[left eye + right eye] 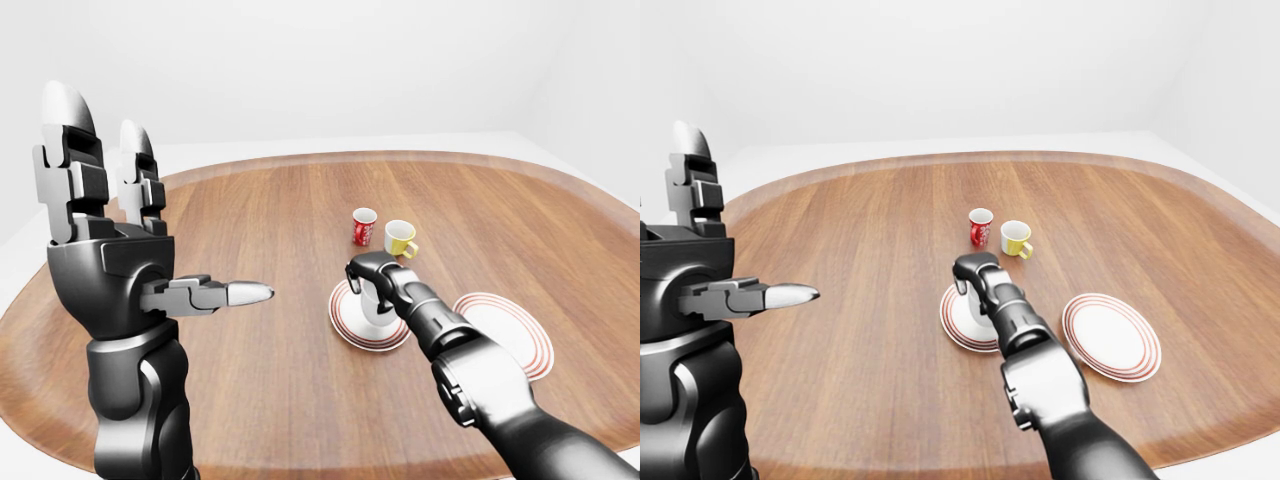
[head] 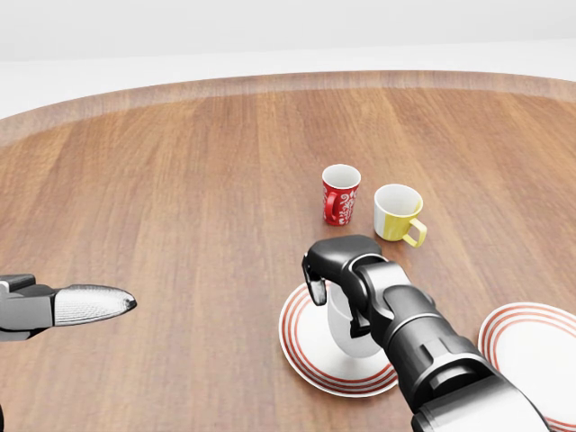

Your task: Put the white mug on the left plate.

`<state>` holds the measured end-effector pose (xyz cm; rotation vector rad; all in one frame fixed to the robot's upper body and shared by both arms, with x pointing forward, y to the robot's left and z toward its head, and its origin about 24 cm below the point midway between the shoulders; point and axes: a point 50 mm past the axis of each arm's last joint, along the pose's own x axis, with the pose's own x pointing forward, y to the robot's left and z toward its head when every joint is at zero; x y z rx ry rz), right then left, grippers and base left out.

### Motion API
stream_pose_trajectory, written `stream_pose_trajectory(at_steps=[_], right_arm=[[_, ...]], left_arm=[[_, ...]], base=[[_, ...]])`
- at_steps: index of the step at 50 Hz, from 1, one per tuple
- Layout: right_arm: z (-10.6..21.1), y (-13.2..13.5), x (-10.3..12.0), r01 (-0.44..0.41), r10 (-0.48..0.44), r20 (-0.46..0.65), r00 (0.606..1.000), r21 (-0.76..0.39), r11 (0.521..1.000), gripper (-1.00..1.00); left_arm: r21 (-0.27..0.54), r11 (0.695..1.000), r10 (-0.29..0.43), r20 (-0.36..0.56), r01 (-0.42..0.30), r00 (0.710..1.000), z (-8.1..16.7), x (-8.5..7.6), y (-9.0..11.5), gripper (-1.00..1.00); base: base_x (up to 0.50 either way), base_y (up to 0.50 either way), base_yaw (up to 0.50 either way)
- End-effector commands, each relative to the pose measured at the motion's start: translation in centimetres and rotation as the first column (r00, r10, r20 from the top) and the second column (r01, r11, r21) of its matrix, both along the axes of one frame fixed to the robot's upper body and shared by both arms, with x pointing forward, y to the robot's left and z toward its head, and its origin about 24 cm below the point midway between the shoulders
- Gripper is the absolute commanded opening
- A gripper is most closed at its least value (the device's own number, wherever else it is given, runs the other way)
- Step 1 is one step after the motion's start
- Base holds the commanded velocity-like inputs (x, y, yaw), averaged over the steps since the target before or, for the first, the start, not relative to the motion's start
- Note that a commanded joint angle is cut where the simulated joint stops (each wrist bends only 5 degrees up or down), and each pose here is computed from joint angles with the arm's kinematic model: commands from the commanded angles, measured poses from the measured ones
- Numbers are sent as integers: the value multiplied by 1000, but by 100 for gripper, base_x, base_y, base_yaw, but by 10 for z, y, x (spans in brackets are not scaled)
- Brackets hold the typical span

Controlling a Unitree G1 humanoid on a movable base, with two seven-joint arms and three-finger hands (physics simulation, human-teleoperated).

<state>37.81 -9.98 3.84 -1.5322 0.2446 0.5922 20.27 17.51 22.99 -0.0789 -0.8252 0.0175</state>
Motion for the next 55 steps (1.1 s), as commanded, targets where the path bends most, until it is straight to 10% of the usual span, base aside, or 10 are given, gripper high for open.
stream_pose_trajectory(at_steps=[1,15,24,27,55], right_arm=[[-2,0,-1,-8,8,8,1000,-18,1000,-100],[0,-2,0,-5,5,17,1000,-20,1000,-100],[-2,-2,-1,-8,8,13,1000,-29,1000,27],[-9,-3,-5,-9,8,-21,1000,-39,999,100],[-4,-15,-2,-23,11,-85,996,-138,990,100]], left_arm=[[0,1000,1,-2,-1,1000,0,0,0,100],[-1,1000,2,1,-2,1000,0,0,0,100],[-1,1000,6,-2,-6,1000,0,1,1,100],[0,1000,14,-14,-14,1000,-2,3,3,100],[-1,1000,7,-20,-7,1000,-3,3,2,100]], base=[[0,0,0],[0,0,0],[0,0,0],[0,0,0],[0,0,0]])
